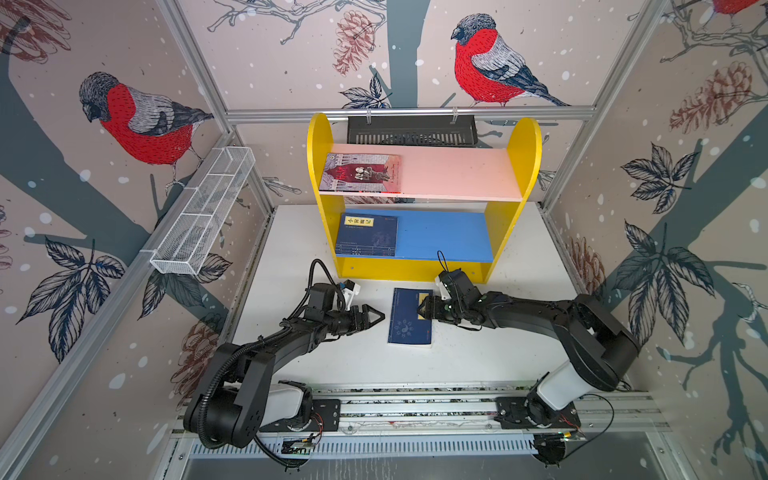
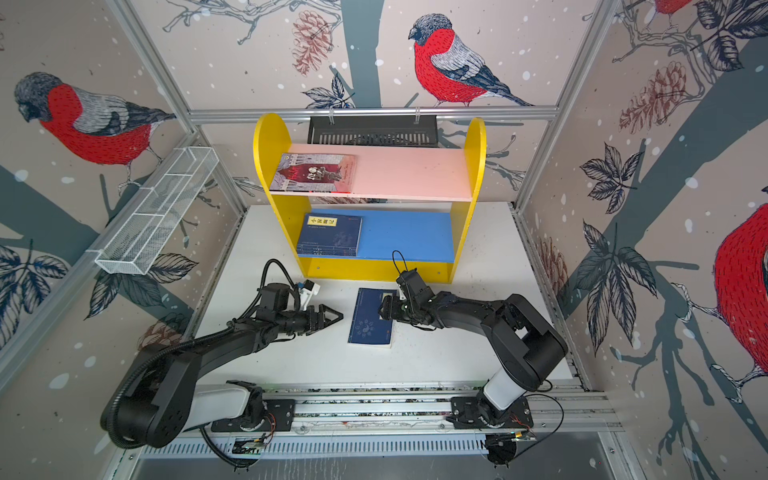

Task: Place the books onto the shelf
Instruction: 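Push the paperback toward the left gripper with the right gripper while the left closes in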

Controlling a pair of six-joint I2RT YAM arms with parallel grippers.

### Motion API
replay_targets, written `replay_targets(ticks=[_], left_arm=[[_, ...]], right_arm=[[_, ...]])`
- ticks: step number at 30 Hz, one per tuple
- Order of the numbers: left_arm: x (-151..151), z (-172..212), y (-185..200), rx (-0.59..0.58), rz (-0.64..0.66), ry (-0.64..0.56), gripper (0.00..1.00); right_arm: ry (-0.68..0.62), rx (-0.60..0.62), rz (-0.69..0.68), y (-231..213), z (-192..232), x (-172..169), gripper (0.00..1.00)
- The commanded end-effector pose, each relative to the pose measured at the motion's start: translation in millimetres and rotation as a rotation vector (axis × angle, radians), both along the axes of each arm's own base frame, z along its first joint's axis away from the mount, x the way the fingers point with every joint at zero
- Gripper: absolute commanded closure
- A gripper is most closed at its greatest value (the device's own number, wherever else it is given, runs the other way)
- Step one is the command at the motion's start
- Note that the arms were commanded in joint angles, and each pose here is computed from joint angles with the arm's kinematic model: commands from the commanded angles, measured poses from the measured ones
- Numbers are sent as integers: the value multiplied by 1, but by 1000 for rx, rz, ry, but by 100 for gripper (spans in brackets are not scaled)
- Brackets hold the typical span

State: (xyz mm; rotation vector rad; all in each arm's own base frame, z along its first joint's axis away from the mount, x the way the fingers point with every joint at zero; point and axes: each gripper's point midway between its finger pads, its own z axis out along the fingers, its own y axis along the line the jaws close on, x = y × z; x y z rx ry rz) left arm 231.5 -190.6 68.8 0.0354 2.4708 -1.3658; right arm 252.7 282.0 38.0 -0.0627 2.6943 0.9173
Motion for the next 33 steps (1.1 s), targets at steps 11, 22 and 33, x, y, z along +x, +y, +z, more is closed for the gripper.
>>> replay_targets(ticks=[11, 22, 33], left_arm=[[-1, -14, 3, 24, 18, 29, 16], [-6, -12, -4, -6, -6, 41, 17], [-8, -8, -7, -23, -19, 35, 17]], right_arm=[[13, 193, 79, 35, 21, -20, 44], [29, 294, 85, 48, 25, -22, 54], [62, 193, 29, 36, 10, -19, 56]])
